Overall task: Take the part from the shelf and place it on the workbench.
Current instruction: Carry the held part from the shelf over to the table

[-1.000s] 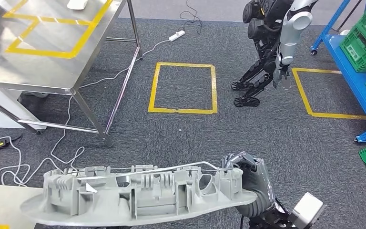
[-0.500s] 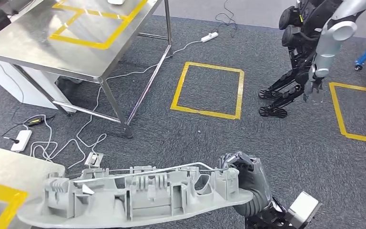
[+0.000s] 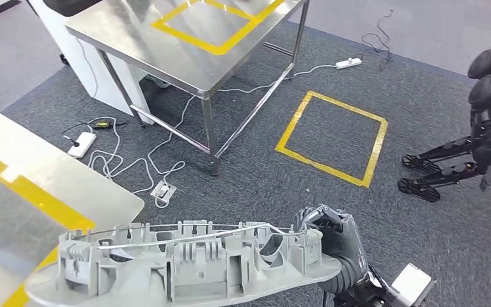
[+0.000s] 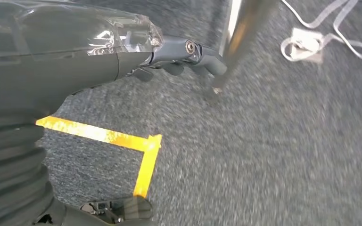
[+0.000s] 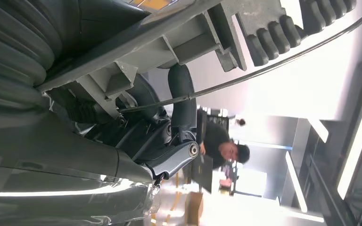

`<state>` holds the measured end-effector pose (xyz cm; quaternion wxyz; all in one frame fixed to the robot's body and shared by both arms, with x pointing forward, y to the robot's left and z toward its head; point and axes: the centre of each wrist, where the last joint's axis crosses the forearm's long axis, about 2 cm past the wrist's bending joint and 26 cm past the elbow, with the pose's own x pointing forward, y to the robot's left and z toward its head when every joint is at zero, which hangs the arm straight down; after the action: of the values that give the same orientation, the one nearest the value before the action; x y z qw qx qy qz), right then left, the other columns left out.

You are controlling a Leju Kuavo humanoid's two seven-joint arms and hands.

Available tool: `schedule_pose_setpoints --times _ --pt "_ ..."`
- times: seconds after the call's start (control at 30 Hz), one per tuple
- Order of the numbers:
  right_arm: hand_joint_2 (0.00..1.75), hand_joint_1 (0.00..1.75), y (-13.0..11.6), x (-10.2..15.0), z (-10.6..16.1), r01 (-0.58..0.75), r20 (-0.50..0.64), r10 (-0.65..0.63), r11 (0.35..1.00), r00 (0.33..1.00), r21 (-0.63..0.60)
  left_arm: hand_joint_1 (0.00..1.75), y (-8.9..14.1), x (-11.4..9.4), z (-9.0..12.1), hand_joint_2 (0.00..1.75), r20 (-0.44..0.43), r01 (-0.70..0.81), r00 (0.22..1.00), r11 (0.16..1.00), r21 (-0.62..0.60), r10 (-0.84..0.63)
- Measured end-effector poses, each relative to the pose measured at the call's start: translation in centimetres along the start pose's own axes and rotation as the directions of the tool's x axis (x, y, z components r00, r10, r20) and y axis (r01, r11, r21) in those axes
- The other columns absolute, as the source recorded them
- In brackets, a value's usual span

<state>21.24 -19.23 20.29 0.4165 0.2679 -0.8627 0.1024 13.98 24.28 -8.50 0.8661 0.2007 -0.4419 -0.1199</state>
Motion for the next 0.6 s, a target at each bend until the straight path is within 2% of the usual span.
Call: schedule_pose_setpoints --times 0.6 --pt "1.75 1.75 -0.2 0.1 -2.6 -0.011 0.028 0.008 0.993 1.000 0.120 0.00 1.1 -0.2 -0.6 1.75 -0.008 -0.023 1.000 0.998 0.058 0.024"
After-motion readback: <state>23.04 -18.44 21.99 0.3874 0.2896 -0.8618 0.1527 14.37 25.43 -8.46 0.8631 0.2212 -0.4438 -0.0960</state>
